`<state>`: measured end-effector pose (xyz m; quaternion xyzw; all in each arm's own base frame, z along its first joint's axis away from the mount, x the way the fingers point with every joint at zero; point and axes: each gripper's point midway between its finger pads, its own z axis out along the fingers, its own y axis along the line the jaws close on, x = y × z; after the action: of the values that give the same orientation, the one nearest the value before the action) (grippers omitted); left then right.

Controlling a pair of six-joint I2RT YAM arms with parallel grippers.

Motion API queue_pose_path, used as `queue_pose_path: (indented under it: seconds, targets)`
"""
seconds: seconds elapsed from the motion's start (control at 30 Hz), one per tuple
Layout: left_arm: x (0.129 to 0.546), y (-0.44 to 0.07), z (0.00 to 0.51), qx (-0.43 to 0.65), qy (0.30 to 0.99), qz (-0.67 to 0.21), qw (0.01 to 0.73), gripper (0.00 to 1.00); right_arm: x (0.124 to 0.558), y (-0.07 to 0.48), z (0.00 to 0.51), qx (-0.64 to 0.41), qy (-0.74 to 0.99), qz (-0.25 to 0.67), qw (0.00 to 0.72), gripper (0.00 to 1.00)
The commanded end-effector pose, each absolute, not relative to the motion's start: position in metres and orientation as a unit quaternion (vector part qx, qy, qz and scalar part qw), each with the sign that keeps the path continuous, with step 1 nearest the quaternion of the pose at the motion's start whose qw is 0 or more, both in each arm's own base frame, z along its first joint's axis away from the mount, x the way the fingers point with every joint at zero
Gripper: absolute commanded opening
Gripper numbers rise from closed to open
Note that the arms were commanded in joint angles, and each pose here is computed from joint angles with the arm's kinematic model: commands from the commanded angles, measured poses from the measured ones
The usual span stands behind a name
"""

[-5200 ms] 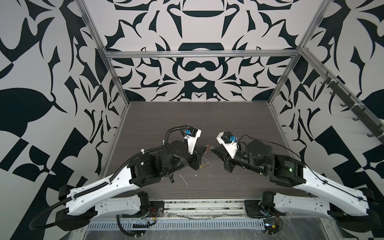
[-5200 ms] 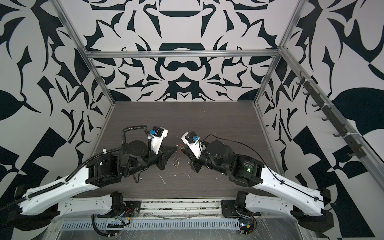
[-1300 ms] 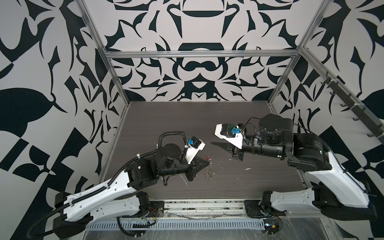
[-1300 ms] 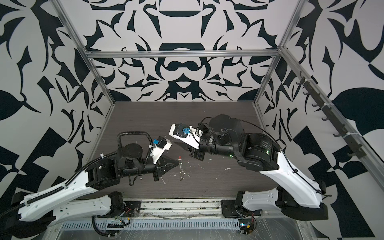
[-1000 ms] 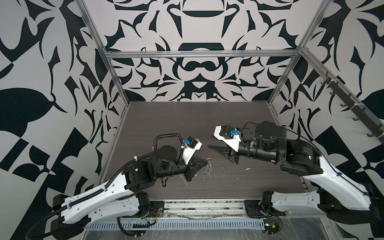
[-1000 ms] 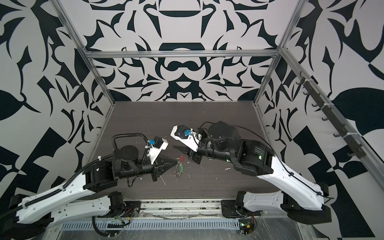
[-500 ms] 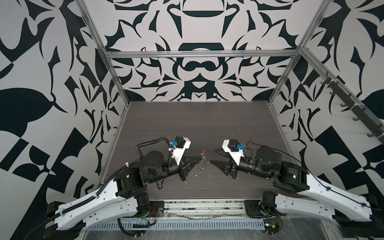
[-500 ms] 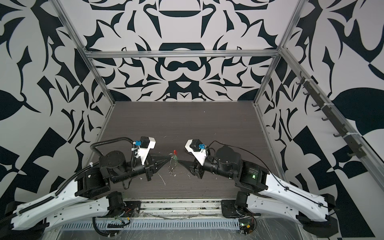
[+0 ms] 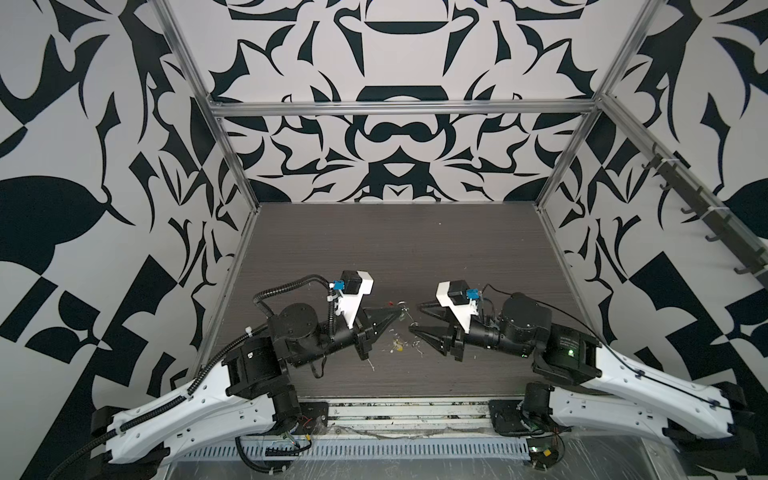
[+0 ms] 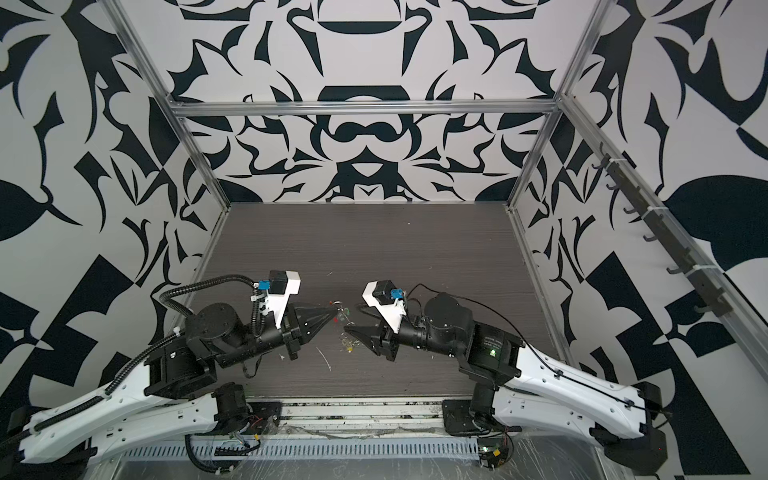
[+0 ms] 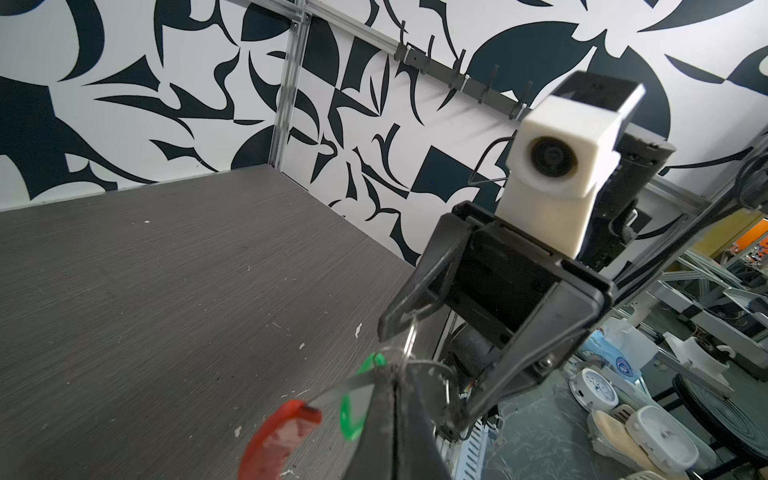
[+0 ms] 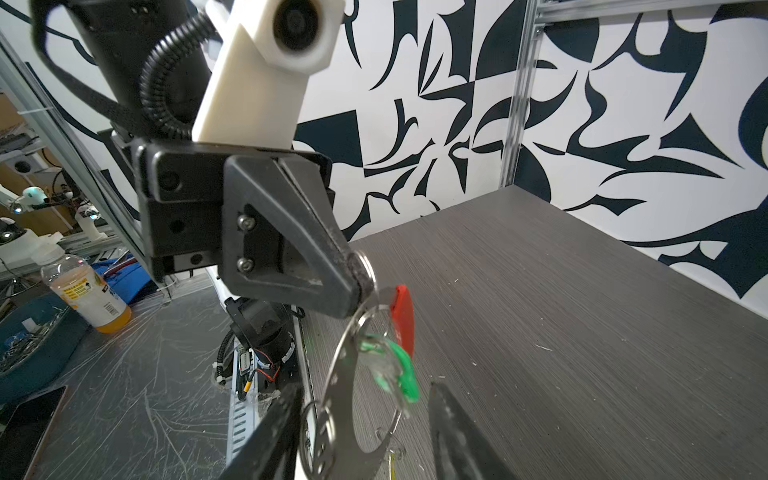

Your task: Remove the keys from the keyring

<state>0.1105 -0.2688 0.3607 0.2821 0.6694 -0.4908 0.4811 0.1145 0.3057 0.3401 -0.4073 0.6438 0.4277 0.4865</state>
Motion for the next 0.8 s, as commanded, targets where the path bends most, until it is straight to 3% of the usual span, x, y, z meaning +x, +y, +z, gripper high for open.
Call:
queue_pose_path:
  seconds: [0.0,0.3,0.53,0.77]
  targets:
    - [0.108,-0.266,0.375,0.276,0.648,-0.508,0.496,0.0,0.115,0.308,0.35,-0.397,0.631,0.44,0.501,0.51]
    - [0.107,-0.265,0.37,0.283,0.649,-0.504,0.495,0.0,0.105,0.291,0.367,-0.39,0.611,0.456,0.516,0.51]
    - [0.102,-0.265,0.372,0.29,0.638,-0.513,0.496,0.0,0.121,0.27,0.366,-0.339,0.627,0.43,0.554,0.49]
    - [0.102,-0.266,0.376,0.289,0.635,-0.516,0.496,0.0,0.12,0.297,0.341,-0.365,0.645,0.437,0.51,0.5]
